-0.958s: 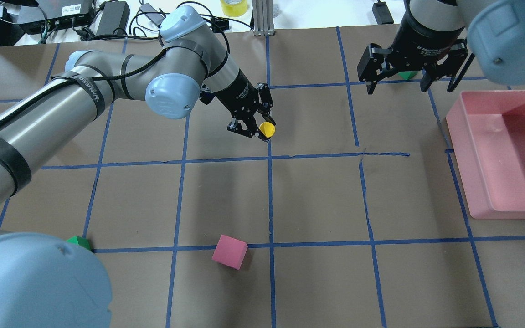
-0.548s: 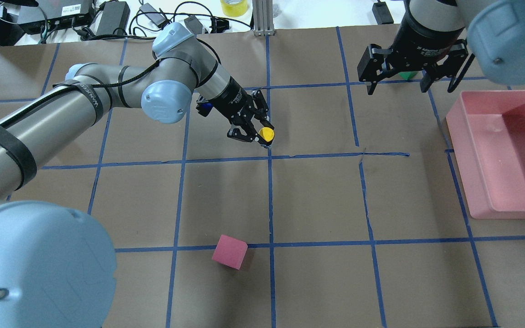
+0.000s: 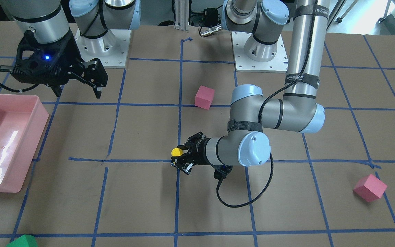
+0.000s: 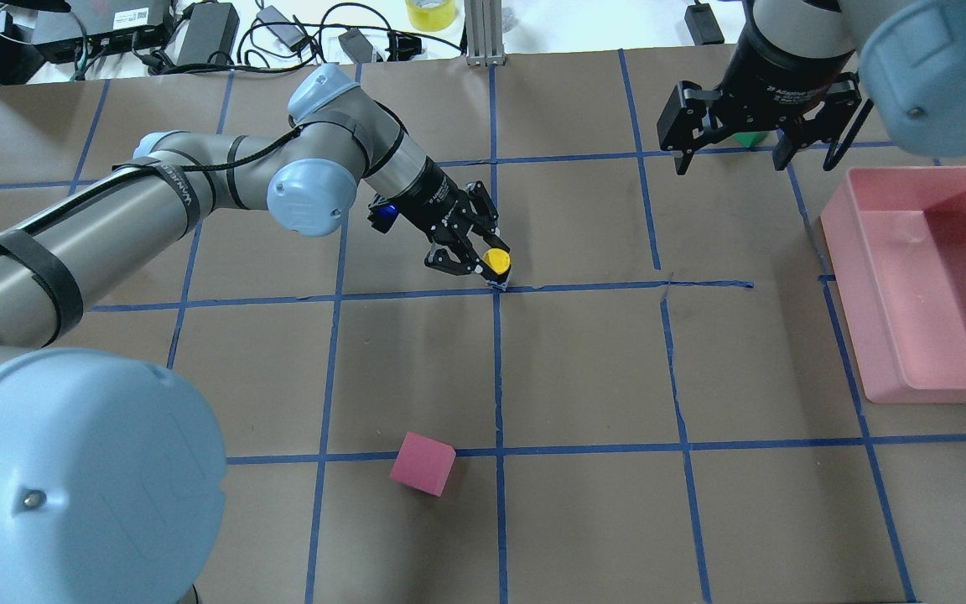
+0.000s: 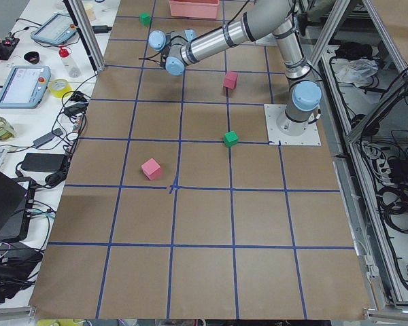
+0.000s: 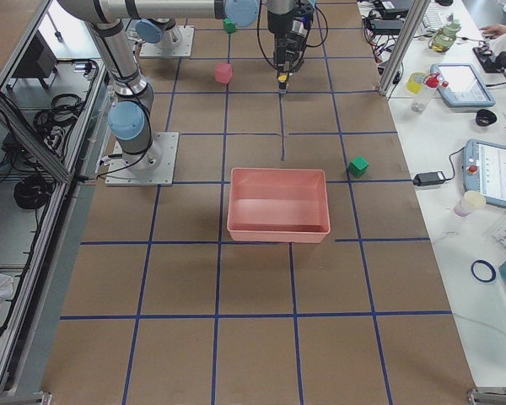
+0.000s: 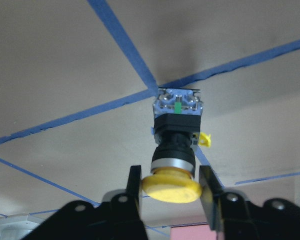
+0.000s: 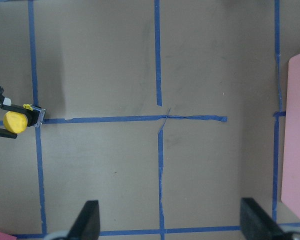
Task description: Align button upright
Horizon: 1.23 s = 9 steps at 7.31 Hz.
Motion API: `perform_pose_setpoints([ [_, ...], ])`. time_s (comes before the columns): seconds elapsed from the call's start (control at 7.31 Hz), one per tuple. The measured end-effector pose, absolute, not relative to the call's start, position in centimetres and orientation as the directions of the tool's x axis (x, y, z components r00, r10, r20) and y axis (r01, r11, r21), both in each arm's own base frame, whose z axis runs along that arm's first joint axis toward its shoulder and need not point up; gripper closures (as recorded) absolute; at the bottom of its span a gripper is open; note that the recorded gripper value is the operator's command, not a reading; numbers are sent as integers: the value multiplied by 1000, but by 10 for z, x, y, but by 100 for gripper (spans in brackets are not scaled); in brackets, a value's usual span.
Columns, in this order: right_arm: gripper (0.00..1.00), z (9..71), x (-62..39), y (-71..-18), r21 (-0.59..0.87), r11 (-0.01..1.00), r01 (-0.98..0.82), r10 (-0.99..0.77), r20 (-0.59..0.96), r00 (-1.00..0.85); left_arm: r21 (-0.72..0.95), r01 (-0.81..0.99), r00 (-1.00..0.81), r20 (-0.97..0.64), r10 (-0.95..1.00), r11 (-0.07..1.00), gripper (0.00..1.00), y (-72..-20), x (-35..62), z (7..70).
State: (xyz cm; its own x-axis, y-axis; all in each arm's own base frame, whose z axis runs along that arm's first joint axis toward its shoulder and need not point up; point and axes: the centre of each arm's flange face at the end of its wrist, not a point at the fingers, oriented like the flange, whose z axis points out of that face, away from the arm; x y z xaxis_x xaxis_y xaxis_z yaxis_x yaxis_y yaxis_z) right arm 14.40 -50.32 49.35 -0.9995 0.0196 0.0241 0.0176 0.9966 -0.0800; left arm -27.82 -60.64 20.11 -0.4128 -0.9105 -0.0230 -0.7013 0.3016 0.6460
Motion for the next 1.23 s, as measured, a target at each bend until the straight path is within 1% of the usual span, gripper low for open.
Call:
perform_pose_setpoints([
  [0.14,0,494,144,-503,-80,997,17,19,24,-1000,645,-706,-410,-36,-912,292,0,-606,-278,199],
  [0.41,0,493,144,-503,-80,997,17,20,25,-999,634,-721,-395,-47,-918,278,0,-606,-277,203],
  [0.55,0,493,144,-503,-80,997,17,19,26,-999,592,-740,-415,-28,-910,319,0,-608,-273,214],
  [0.68,0,494,144,-503,-80,997,17,19,25,-999,512,-755,-471,9,-882,409,0,-610,-266,233],
  [0.96,0,494,144,-503,-81,997,18,20,24,-1000,341,-703,-638,87,-765,625,0,-601,-253,290],
  [1.1,0,494,144,-503,-81,997,18,20,25,-999,248,-615,-756,87,-649,749,0,-588,-243,323],
  [1.23,0,494,144,-503,-81,997,18,20,25,-999,171,-478,-868,62,-493,862,0,-570,-232,355],
])
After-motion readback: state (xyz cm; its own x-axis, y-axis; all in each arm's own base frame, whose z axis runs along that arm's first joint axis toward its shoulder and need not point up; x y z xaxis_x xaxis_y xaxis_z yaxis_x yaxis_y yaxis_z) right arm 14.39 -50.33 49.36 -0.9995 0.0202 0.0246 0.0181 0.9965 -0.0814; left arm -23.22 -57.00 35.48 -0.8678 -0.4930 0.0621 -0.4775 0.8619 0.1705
